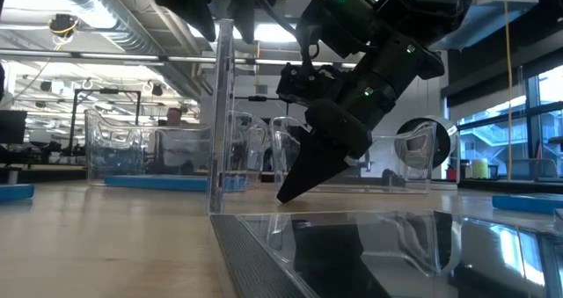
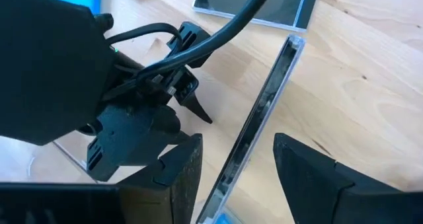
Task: Pick & place jewel cases by type
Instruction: Put the left black CD case into the right transparent bin
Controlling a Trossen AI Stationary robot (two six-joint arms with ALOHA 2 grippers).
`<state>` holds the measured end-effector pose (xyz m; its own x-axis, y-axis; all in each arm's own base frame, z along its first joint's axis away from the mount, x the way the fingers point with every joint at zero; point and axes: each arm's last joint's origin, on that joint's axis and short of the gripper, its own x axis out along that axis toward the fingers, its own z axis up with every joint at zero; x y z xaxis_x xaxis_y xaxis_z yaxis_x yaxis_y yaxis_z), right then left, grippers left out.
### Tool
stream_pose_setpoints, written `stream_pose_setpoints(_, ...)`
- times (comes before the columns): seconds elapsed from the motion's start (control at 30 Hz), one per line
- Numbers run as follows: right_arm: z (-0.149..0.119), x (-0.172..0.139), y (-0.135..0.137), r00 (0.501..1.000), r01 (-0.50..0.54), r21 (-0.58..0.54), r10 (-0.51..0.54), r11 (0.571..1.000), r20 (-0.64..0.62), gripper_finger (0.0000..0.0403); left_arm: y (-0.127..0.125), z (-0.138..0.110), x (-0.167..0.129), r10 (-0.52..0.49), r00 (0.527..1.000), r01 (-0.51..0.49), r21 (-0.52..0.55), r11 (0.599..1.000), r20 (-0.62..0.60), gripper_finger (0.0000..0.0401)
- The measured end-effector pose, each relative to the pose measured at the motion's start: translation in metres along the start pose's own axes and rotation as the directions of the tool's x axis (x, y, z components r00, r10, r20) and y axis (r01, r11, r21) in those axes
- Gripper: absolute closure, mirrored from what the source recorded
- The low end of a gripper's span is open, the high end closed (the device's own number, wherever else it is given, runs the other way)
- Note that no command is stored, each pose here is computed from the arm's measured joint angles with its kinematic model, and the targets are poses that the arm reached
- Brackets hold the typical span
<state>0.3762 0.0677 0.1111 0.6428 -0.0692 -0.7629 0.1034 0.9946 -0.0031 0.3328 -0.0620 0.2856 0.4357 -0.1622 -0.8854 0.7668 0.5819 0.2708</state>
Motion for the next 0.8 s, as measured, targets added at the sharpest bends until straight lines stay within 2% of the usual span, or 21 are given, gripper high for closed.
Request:
stream_pose_setpoints(0.47, 0.0, 0.0, 0.0, 1.0, -0.001, 0.001, 0.001, 1.0, 0.003, 0.0233, 0.001, -0.002, 0.019, -0.042, 0.998, 0.042, 0.014, 0.999, -0.044, 0.0224)
stream_pose_setpoints(0.8, 0.0, 0.0, 0.0, 1.0, -0.001, 0.001, 0.001, 1.0, 0.004, 0.0233, 0.0, -0.003, 0.02, -0.053, 0.997, 0.054, 0.026, 0.998, -0.057, 0.0267)
